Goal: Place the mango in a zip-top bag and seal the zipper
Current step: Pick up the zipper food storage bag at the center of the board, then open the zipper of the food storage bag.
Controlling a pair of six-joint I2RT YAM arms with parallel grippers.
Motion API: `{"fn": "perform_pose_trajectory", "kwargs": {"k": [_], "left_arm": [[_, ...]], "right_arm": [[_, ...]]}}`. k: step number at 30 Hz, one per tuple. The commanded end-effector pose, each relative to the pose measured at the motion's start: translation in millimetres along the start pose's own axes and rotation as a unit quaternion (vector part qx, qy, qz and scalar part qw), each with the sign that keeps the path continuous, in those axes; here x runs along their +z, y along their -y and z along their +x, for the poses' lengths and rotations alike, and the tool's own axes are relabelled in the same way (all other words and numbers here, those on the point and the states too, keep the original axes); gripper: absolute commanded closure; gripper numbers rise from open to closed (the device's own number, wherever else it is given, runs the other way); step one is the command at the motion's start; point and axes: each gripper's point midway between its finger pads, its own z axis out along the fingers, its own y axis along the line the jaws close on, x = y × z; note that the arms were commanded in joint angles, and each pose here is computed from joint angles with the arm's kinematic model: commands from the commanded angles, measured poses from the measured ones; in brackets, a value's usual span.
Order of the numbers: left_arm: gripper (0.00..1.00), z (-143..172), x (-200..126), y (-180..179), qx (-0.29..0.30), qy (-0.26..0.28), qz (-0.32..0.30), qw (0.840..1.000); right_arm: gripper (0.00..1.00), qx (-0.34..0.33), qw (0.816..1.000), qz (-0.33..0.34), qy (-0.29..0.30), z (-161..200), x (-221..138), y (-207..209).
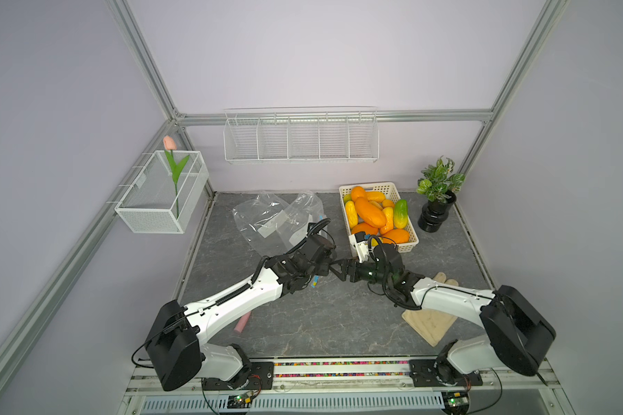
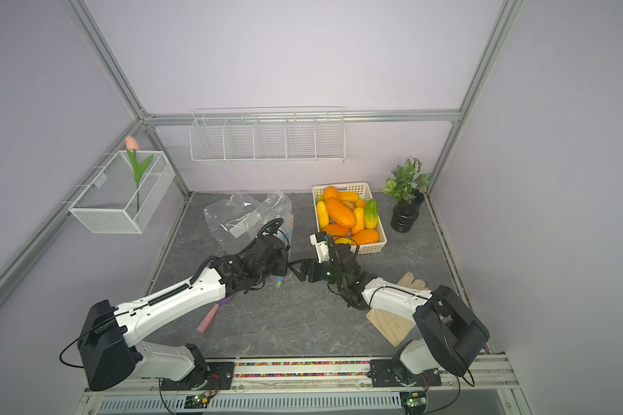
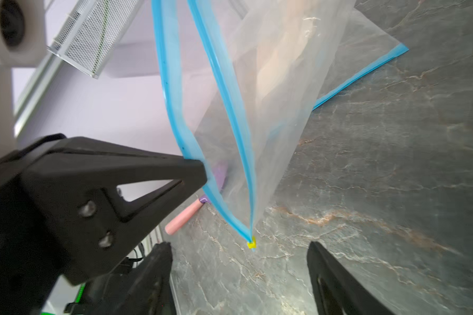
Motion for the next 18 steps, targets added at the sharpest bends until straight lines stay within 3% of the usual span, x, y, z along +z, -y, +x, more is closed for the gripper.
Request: {"fn": "perform_pose_trajectory", "kwargs": {"k": [1, 14, 18], "left_arm": [[1.00, -14, -14, 13, -0.032, 0.011, 0.056, 0.998], [1.00, -11, -17, 18, -0.042, 0.003, 0.084, 0.996], [1.00, -9, -19, 5, -0.047, -0.003, 0.066, 0.997]], "right_arm": [[0.23, -0.016, 0.999, 0.044, -0.010, 0, 2, 16], [0.27, -0.014, 0.998, 0.052, -0.013, -16, 27, 23], [0.51, 0.010, 0.995, 0.104, -0.001, -22, 23, 48]]}}
